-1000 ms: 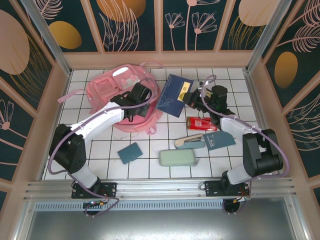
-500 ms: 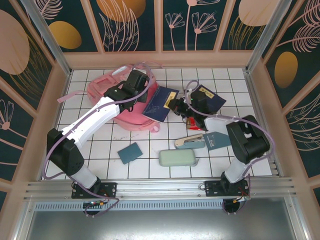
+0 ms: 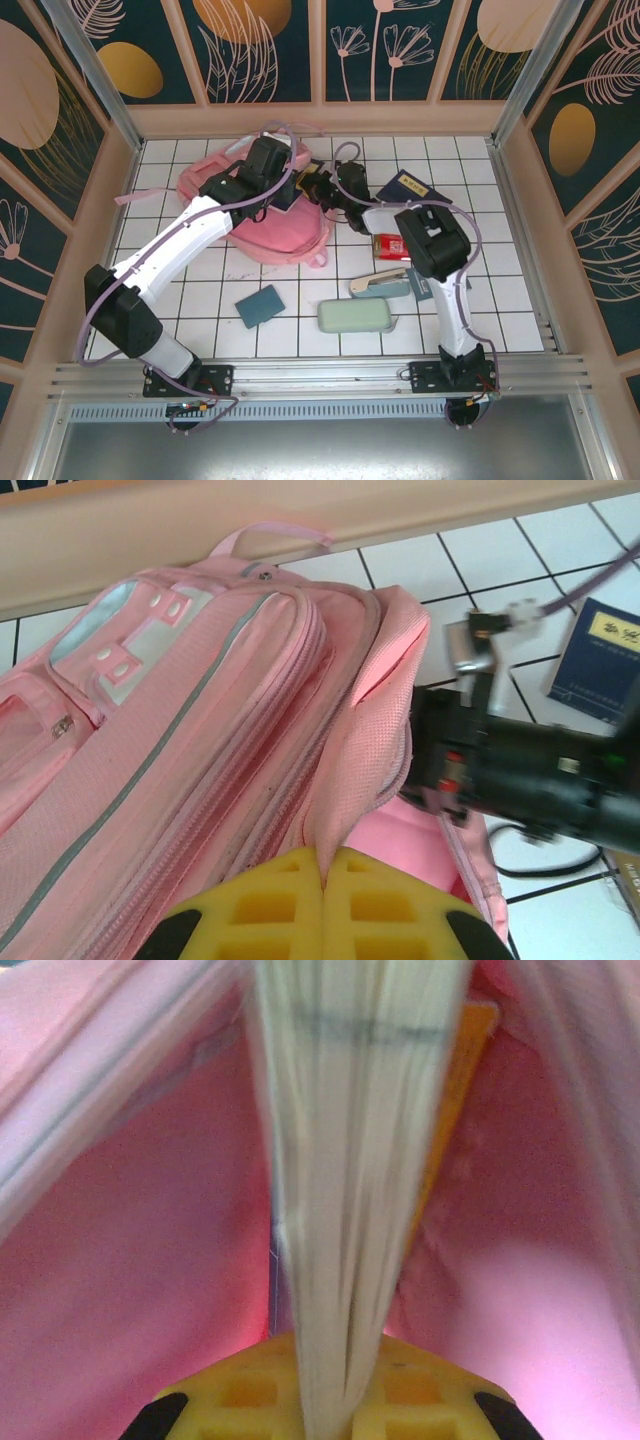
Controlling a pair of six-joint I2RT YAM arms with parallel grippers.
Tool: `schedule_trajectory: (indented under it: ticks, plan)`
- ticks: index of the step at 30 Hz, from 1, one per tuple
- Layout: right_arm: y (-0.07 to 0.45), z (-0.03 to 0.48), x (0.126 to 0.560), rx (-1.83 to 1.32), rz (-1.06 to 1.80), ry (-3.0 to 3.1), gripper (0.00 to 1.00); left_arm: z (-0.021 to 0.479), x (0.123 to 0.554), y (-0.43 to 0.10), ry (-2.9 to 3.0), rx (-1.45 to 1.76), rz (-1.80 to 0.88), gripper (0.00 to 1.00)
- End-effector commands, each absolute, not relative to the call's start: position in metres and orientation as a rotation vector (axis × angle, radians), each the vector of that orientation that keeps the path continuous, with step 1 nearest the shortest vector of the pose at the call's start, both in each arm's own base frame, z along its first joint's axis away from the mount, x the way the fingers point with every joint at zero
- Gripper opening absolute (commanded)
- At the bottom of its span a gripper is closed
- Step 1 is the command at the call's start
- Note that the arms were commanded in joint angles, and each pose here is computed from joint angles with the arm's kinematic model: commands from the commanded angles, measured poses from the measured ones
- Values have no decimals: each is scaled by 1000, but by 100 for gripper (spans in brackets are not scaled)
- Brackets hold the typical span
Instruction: Pack the student bag
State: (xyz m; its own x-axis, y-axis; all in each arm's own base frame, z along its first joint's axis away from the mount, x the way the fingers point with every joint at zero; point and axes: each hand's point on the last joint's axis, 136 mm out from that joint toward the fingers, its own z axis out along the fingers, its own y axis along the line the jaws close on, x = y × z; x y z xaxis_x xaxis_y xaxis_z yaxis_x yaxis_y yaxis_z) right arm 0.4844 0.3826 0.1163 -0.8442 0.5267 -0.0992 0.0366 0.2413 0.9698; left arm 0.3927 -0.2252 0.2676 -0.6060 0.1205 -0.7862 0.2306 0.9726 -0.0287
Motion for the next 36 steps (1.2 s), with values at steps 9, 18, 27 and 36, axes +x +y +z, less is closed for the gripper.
schedule_trajectory:
  ticks: [9,18,27,36]
  plan:
    - [440,125,526,515,1679,2022,5,312,393,-243,2083,237,-331,0]
    - [450,136,522,474,1731,1963,59,306,393,-242,2087,231,-320,0]
    - [415,145,488,453,1586,2029,65,303,396,-237,2088,215,-285,0]
    - [437,122,480,441,1642,2080,22,299,397,-237,2097,216,-277,0]
